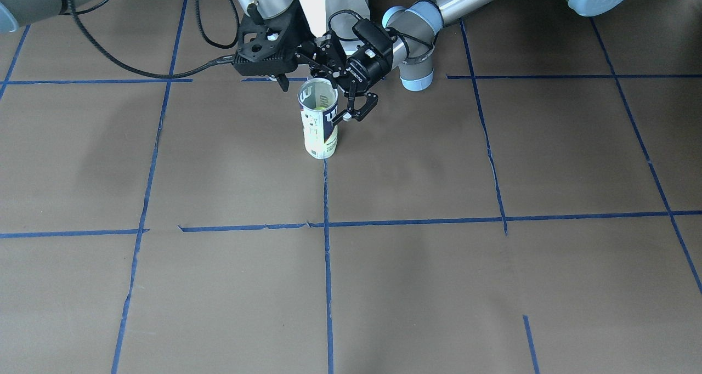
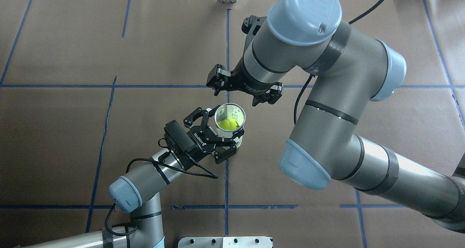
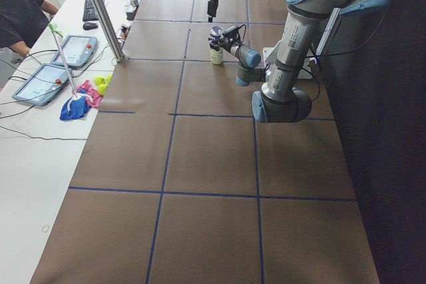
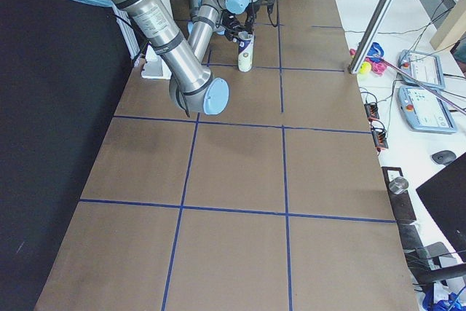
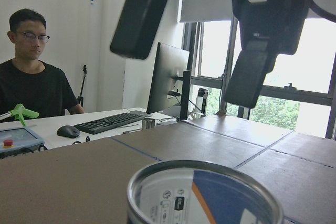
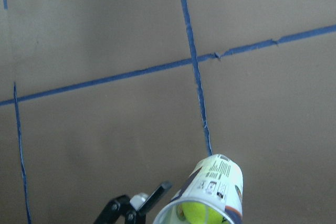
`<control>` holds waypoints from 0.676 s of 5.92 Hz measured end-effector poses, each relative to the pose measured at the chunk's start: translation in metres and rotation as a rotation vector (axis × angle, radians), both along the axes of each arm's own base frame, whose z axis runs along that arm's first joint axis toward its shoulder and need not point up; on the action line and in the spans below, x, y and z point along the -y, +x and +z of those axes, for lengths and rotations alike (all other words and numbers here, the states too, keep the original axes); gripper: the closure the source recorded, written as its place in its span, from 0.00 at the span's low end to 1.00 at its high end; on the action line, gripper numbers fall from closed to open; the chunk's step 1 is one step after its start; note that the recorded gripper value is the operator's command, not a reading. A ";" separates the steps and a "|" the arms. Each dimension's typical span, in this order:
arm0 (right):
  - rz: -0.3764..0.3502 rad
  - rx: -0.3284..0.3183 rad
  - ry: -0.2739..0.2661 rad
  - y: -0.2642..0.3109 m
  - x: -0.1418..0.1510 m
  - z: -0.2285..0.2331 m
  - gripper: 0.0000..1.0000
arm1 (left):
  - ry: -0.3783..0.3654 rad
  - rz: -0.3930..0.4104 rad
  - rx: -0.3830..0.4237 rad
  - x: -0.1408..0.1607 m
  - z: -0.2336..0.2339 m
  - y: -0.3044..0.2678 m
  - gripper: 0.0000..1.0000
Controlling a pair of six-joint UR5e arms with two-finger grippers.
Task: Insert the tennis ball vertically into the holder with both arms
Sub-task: 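Lower the second ball into the holder and open the right gripper, then open the left gripper off the standing holder while the right arm withdraws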
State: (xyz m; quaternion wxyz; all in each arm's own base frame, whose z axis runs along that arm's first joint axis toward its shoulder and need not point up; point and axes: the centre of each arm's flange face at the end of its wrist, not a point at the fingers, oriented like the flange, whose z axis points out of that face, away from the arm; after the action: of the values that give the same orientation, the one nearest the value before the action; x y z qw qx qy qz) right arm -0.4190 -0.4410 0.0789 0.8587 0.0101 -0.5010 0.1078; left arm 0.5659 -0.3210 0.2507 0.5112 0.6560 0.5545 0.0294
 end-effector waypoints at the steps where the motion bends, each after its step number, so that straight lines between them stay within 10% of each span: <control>1: 0.035 -0.002 0.011 0.024 0.024 0.003 0.00 | 0.004 0.002 -0.019 -0.005 0.004 -0.022 0.01; 4: 0.038 -0.034 0.039 0.097 0.085 0.042 0.00 | 0.023 0.005 -0.107 -0.020 -0.012 -0.081 0.01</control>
State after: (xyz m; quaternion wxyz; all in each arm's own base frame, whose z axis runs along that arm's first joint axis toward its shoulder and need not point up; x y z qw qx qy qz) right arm -0.3215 -0.5257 0.1205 0.8644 0.0383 -0.4881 0.1141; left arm 0.4845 -0.3013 0.2388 0.4730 0.6612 0.5823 0.0019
